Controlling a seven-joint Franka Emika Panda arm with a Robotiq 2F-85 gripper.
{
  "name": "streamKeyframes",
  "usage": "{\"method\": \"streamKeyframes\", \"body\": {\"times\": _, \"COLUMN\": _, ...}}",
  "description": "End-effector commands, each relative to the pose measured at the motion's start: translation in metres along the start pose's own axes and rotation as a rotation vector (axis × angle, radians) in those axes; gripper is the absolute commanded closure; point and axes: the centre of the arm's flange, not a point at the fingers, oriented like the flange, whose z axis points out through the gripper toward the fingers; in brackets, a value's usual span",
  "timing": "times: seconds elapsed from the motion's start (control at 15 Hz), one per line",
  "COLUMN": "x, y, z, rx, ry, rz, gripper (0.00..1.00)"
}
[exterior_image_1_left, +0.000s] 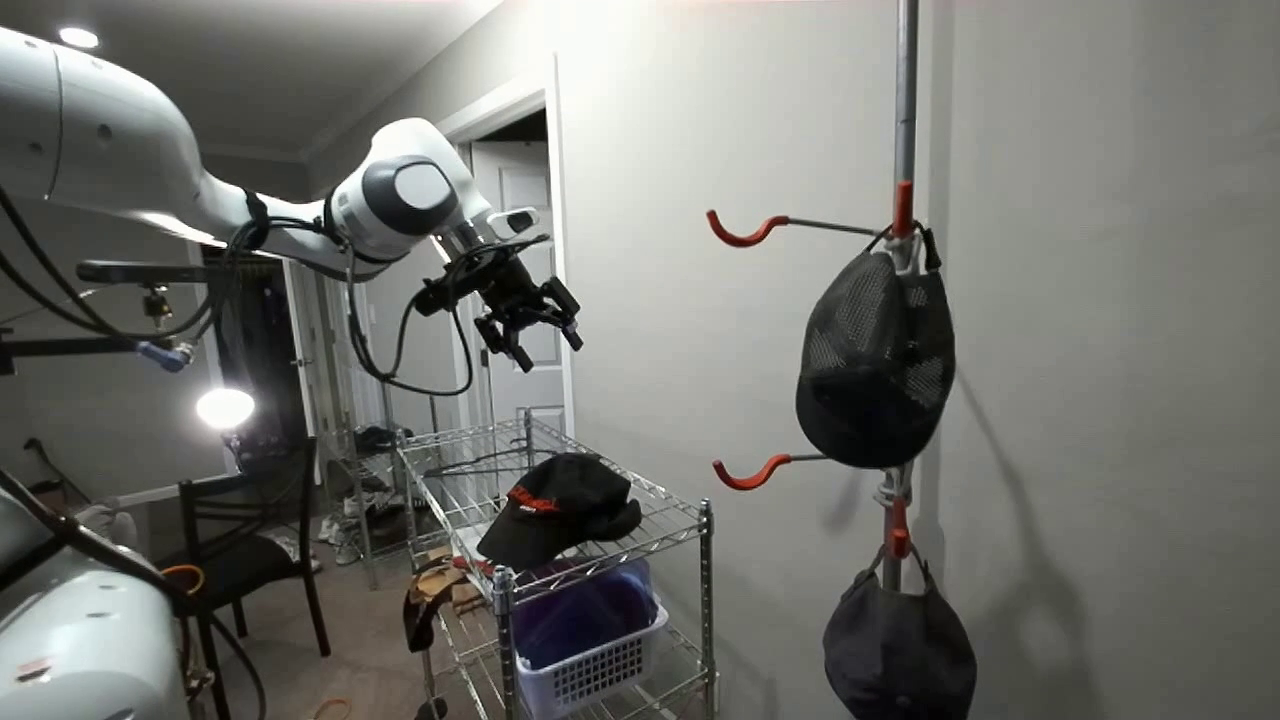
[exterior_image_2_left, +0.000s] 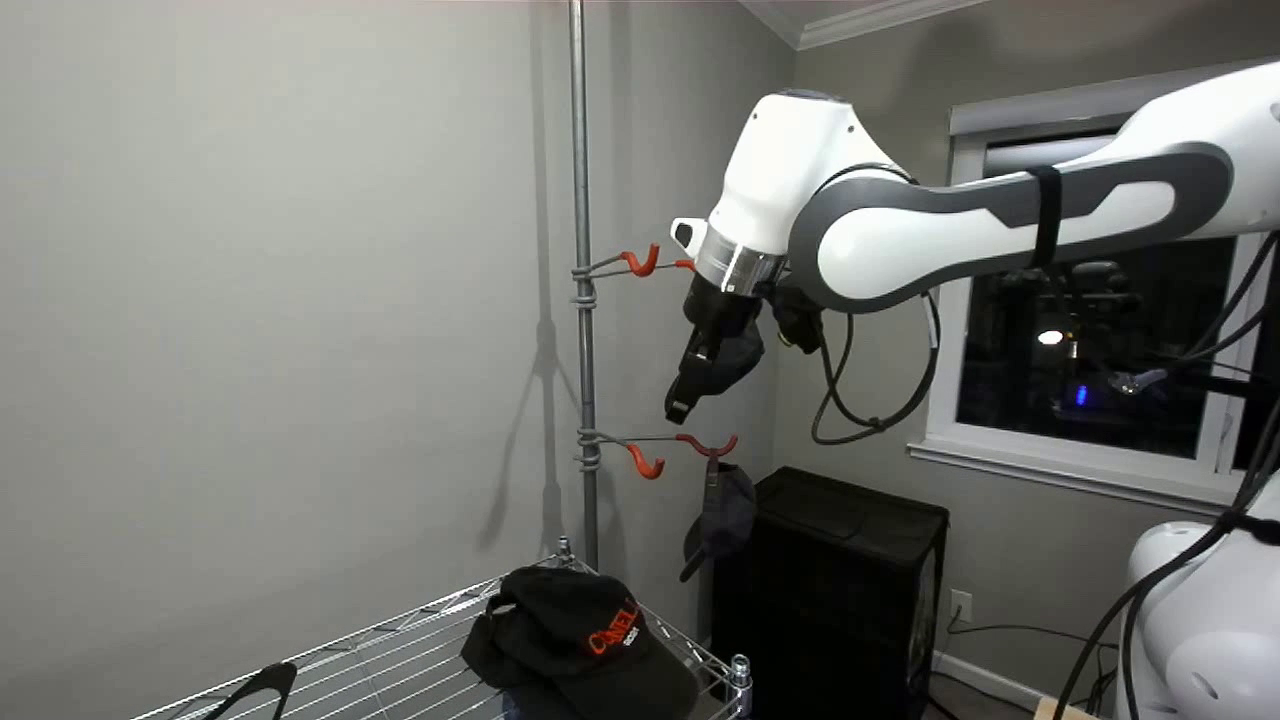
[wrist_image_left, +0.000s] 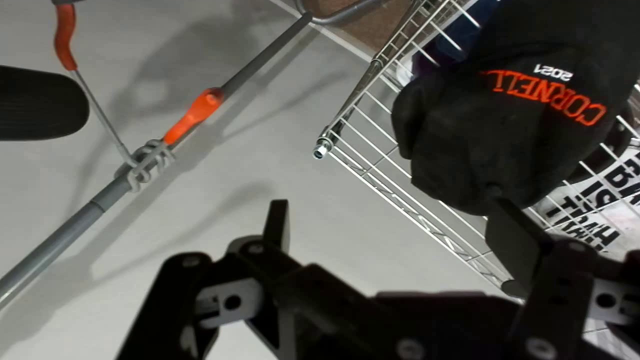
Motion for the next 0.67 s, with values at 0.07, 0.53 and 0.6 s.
{"method": "streamKeyframes", "body": {"times": 0.07, "x": 0.027, "y": -0.048, "z": 0.020, "rx": 0.062, "ry": -0.047, "rz": -0.027, "gripper": 0.00}}
{"method": "streamKeyframes", "body": {"times": 0.53, "x": 0.038, "y": -0.069, "z": 0.040, "rx": 0.098, "ry": -0.095, "rz": -0.046, "gripper": 0.00}}
{"method": "streamKeyframes", "body": {"times": 0.6, "x": 0.039, "y": -0.068, "z": 0.041, "rx": 0.100, "ry": -0.097, "rz": -0.048, "gripper": 0.00}}
